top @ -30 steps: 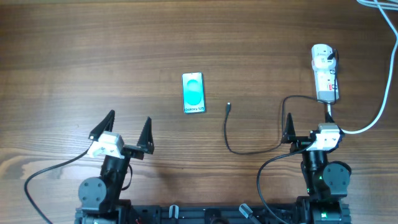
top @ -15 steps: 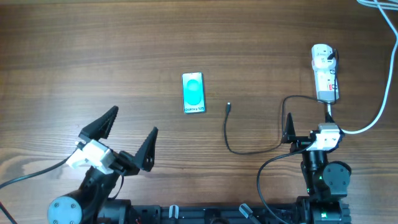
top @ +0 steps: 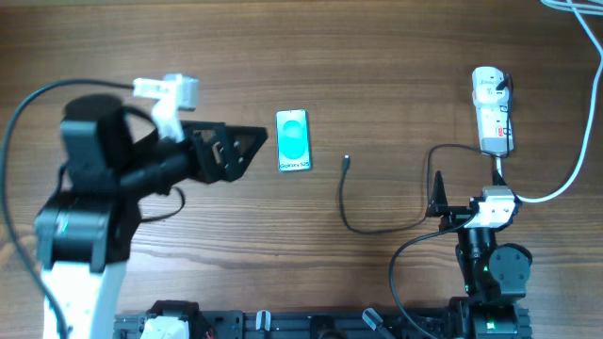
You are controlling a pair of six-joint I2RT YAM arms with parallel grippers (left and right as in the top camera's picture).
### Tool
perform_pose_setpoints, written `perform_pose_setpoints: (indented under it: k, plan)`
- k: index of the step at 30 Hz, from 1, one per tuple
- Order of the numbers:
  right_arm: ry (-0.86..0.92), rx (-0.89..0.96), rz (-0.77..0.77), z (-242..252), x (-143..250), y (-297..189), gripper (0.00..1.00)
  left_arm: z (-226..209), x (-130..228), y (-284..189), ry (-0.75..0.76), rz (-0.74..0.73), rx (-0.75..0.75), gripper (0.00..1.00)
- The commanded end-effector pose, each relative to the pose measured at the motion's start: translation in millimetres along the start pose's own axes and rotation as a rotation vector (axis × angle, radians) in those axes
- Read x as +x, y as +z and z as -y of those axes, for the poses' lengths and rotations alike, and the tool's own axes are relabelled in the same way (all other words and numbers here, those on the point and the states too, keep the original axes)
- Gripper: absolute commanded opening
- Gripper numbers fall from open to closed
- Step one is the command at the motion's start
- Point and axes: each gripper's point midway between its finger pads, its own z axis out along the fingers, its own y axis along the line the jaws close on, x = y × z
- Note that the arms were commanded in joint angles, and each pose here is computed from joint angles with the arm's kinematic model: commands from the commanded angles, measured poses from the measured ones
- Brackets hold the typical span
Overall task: Plug charger to phone and switch on socket
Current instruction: 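Move the left gripper forward over the Galaxy S25 phone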
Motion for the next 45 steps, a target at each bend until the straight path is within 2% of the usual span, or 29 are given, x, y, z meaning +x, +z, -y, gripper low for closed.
perform_pose_setpoints:
  k: [1, 6, 8, 11, 14, 23, 30, 37, 40, 42, 45]
  plan:
    - [0.013, -0.015, 0.004, -3.1, -0.5, 0.1, 1.00, -3.5, 13.7, 28.2, -0.086, -0.102, -0.028, 0.99]
    - [0.013, -0.015, 0.004, -3.1, -0.5, 0.1, 1.00, -41.6, 36.6, 56.5, -0.109, -0.275, -0.385, 0.99]
    - [0.013, -0.016, 0.004, -3.1, -0.5, 0.1, 1.00, -44.8, 41.8, 69.7, -0.088, -0.433, -0.522, 1.00]
    - [0.013, -0.015, 0.004, -3.1, -0.5, 0.1, 1.00, -53.0, 40.1, 87.6, -0.053, -0.521, -0.634, 0.99]
    - [0.013, -0.015, 0.004, -3.1, -0.5, 0.1, 1.00, -65.3, 41.8, 118.9, -0.045, -0.548, -0.648, 1.00]
    - [0.013, -0.015, 0.004, -3.1, -0.5, 0.1, 1.00, -78.6, 57.4, 144.8, -0.161, -0.565, -0.698, 1.00]
    - [0.013, -0.016, 0.004, -3.1, -0.5, 0.1, 1.00, -130.3, 79.9, 173.6, -0.248, -0.597, -0.891, 1.00]
    - [0.013, -0.015, 0.004, -3.1, -0.5, 0.1, 0.99, -160.0, 86.7, 209.5, -0.226, -0.570, -0.913, 1.00]
    - [0.013, -0.016, 0.004, -3.1, -0.5, 0.1, 0.99, -171.9, 101.5, 216.3, -0.231, -0.616, -0.933, 1.00]
    - [0.013, -0.015, 0.004, -3.1, -0.5, 0.1, 1.00, -173.4, 115.1, 225.2, -0.183, -0.706, -0.866, 1.00]
    - [0.013, -0.015, 0.004, -3.1, -0.5, 0.1, 1.00, -190.1, 117.8, 232.9, -0.139, -0.707, -0.898, 1.00]
